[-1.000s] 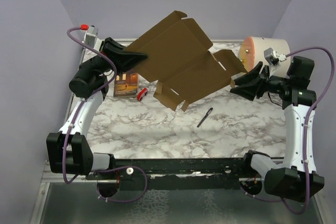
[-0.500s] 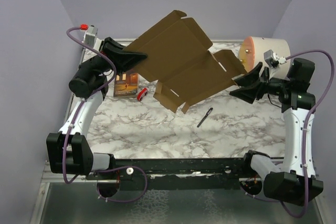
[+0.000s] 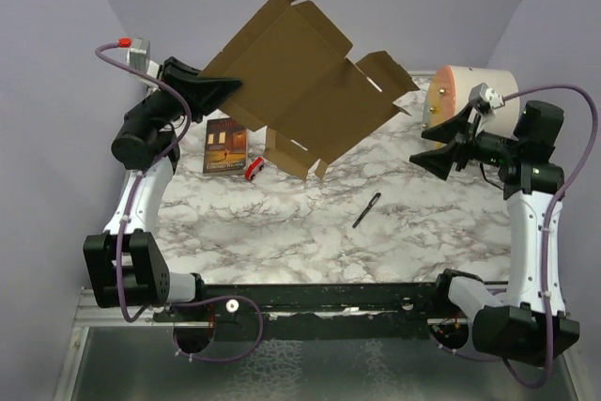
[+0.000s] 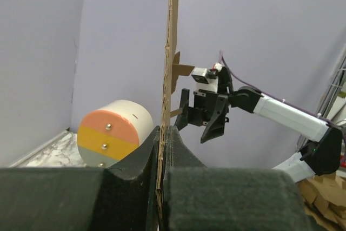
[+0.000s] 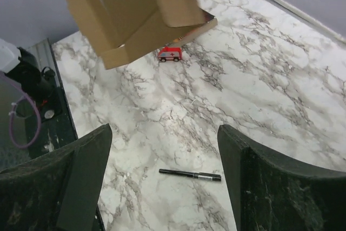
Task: Fold the paper box
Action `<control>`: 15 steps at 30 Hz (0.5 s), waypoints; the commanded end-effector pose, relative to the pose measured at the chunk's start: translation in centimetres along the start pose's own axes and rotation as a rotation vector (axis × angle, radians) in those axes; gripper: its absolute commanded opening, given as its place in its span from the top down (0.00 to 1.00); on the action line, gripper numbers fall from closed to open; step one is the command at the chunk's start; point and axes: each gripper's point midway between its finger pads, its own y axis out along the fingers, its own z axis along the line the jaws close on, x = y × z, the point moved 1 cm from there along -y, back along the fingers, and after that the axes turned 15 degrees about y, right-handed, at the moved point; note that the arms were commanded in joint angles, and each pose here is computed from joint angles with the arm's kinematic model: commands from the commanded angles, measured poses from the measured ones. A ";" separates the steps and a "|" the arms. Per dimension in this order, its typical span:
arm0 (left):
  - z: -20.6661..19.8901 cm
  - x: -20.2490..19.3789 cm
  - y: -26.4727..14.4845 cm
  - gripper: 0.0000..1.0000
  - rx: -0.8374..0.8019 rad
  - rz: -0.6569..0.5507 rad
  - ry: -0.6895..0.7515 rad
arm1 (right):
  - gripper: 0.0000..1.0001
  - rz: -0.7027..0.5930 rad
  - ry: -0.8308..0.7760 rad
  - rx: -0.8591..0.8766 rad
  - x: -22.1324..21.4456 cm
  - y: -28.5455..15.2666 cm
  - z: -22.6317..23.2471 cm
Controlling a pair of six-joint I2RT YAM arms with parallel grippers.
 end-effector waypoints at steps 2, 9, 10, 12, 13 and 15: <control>-0.1 2.3 0.5 1.00 -0.037 -0.056 0.014 | 0.22 -0.070 0.160 -0.044 3.5 0.9 -3.2; -0.2 2.5 0.7 1.00 -0.046 -0.040 0.003 | 0.25 -0.105 0.507 0.139 7.8 1.5 -1.9; -0.2 2.6 0.7 1.00 -0.045 -0.040 0.002 | 0.25 -0.108 0.535 0.153 8.0 1.5 -1.6; -0.2 2.6 0.7 1.00 -0.046 -0.041 -0.002 | 0.25 -0.109 0.591 0.176 8.1 1.4 -1.0; -0.2 2.6 0.7 1.00 -0.045 -0.043 -0.006 | 0.25 -0.112 0.607 0.185 8.1 1.4 -0.8; -0.3 2.7 0.7 1.00 -0.048 -0.049 -0.010 | 0.25 -0.119 0.637 0.195 8.2 1.3 -0.5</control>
